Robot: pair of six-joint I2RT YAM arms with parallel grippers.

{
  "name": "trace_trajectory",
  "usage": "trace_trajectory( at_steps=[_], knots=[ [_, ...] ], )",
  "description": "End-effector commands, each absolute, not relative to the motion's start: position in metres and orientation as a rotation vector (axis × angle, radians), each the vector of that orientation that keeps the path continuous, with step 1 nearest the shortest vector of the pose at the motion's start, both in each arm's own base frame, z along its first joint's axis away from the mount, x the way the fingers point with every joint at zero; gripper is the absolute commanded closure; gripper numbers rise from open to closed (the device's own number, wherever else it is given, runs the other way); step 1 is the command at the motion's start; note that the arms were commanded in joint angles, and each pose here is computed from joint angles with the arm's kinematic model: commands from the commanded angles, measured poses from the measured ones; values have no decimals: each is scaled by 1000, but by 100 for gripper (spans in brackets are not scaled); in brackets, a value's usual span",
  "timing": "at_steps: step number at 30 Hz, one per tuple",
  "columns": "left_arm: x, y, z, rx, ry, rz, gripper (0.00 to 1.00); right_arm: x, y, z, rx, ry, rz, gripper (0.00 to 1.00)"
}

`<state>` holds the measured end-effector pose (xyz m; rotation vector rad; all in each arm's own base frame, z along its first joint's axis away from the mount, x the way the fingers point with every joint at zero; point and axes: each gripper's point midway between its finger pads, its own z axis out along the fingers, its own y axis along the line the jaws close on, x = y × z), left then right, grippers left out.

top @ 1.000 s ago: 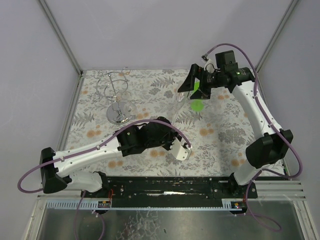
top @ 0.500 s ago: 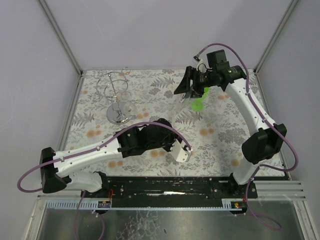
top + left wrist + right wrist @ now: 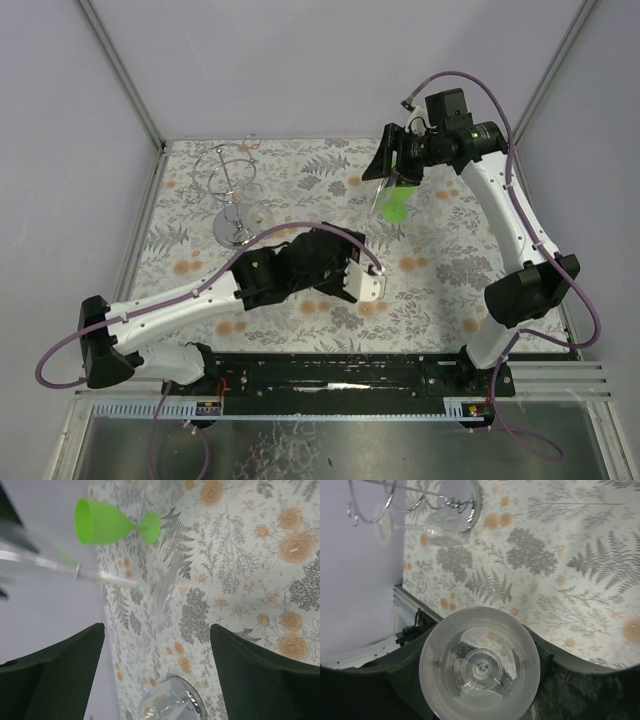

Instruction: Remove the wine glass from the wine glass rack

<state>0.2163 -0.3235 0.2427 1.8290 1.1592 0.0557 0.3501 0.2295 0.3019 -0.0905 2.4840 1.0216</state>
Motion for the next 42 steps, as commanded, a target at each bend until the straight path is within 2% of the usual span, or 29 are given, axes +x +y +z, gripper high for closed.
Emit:
trace_trajectory(
  at_steps=[1, 9, 21, 25, 31, 42],
  knots=[
    [239, -316, 290, 1523, 1307, -68, 14, 358, 190, 316, -59, 2441, 838, 75],
    [255, -293, 292, 1376, 1473, -181, 14, 374, 130, 307, 51, 2418, 515, 76],
    [271, -291, 297, 1322, 1526, -236, 14, 393, 49, 271, 278, 2240, 22, 77],
    [275, -291, 301, 1308, 1538, -244, 14, 399, 31, 259, 356, 2145, -70, 78],
    [279, -285, 301, 1292, 1562, -248, 14, 399, 4, 250, 439, 1980, -183, 75],
    [283, -284, 302, 1294, 1583, -248, 15, 396, -15, 223, 509, 1777, -244, 77]
  ],
)
